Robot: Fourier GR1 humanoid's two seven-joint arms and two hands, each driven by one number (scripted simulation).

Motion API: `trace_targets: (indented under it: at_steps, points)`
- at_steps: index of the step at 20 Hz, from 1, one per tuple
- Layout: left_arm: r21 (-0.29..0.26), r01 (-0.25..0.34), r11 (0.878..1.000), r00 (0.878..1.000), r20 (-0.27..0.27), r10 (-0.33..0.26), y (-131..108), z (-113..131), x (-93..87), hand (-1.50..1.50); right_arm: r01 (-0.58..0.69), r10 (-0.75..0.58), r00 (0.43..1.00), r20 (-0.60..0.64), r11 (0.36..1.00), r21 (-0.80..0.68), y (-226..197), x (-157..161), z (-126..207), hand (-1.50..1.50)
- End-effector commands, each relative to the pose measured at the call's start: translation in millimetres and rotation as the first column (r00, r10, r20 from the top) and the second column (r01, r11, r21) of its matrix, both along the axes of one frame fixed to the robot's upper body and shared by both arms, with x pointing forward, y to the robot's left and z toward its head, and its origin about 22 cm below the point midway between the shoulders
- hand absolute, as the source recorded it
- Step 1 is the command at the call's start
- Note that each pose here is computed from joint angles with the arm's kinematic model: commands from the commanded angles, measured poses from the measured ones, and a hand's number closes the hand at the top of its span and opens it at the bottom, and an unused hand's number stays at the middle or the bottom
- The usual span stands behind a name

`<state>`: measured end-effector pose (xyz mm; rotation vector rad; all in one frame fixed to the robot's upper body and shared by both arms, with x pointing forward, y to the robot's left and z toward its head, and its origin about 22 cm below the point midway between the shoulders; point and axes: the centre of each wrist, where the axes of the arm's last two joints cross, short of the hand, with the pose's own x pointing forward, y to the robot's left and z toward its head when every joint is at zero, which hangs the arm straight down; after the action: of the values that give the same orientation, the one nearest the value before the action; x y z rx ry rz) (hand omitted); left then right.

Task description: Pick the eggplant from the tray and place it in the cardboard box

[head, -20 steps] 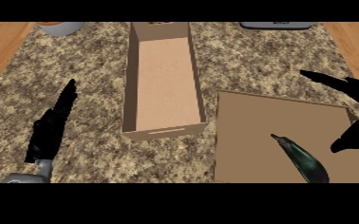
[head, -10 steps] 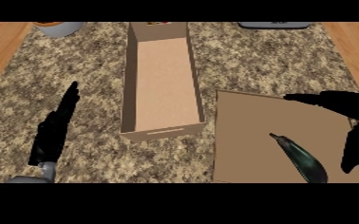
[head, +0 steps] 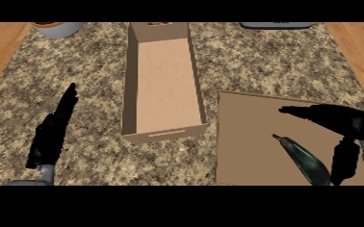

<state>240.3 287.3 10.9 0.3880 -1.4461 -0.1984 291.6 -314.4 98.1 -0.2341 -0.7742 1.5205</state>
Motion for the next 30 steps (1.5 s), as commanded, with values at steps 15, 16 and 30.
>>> trace_targets:
  at_steps: [15, 16, 30]
  points:
    - [-0.009, -0.010, 1.000, 1.000, -0.002, 0.010, -1, 3, -4.6, 0.00, 0.001, -0.001, 1.000, -0.003, 0.999, -0.050, -16, -29, -50, -1.50]
    - [-0.007, -0.003, 1.000, 1.000, -0.019, 0.003, -7, 13, -6.5, 0.00, 0.010, -0.010, 1.000, -0.005, 0.999, -0.045, -8, -26, -27, -1.50]
    - [-0.004, 0.005, 1.000, 1.000, -0.003, -0.005, 6, -5, -5.4, 0.00, 0.027, -0.027, 1.000, -0.006, 0.999, -0.045, 3, -26, -48, -1.50]
